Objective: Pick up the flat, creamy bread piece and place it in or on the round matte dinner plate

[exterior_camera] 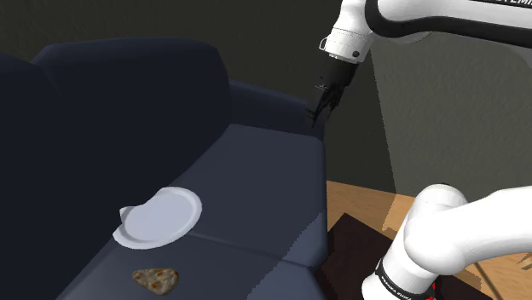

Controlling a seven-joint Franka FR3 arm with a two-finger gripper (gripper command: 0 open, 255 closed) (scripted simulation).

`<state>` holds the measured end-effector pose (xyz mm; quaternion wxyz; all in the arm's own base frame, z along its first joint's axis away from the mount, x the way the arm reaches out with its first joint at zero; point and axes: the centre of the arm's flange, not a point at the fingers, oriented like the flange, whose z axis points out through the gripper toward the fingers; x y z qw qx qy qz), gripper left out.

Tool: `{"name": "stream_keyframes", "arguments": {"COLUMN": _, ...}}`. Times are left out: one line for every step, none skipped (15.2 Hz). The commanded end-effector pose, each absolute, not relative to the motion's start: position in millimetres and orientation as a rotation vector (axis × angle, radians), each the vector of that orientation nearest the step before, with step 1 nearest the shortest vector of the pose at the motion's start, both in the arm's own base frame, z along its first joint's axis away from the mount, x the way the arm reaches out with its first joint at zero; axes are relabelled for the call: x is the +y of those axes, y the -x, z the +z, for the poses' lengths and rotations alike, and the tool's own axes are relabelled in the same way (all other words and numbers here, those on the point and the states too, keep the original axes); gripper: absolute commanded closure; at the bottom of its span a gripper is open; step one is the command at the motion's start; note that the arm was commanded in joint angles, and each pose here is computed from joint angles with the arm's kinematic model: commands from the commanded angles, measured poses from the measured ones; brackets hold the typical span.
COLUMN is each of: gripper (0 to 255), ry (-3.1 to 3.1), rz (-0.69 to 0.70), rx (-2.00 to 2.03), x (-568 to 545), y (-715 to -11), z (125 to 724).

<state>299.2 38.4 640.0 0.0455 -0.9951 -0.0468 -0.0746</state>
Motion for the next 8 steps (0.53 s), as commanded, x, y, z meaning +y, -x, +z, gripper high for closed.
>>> {"name": "stream_keyframes", "arguments": {"gripper": 0, "ry": 3.039, "rz": -0.228, "rx": -0.143, "x": 38.4, "y": -299.2, "z": 640.0}}
{"name": "stream_keyframes", "arguments": {"gripper": 0, "ry": 3.038, "rz": -0.224, "rx": -0.154, "x": 47.2, "y": -305.2, "z": 632.0}}
{"name": "stream_keyframes", "arguments": {"gripper": 0, "ry": 3.037, "rz": -0.220, "rx": -0.165, "x": 56.0, "y": -311.1, "z": 624.0}}
{"name": "stream_keyframes", "arguments": {"gripper": 0, "ry": 3.036, "rz": -0.215, "rx": -0.175, "x": 64.8, "y": -316.9, "z": 616.0}}
{"name": "stream_keyframes", "arguments": {"gripper": 0, "ry": 3.035, "rz": -0.211, "rx": -0.186, "x": 73.7, "y": -322.7, "z": 607.9}}
{"name": "stream_keyframes", "arguments": {"gripper": 0, "ry": 3.034, "rz": -0.207, "rx": -0.197, "x": 82.6, "y": -328.4, "z": 599.9}}
{"name": "stream_keyframes", "arguments": {"gripper": 0, "ry": 3.034, "rz": -0.203, "rx": -0.208, "x": 91.5, "y": -333.9, "z": 591.8}}
{"name": "stream_keyframes", "arguments": {"gripper": 0, "ry": 3.033, "rz": -0.199, "rx": -0.219, "x": 100.5, "y": -339.4, "z": 583.7}}
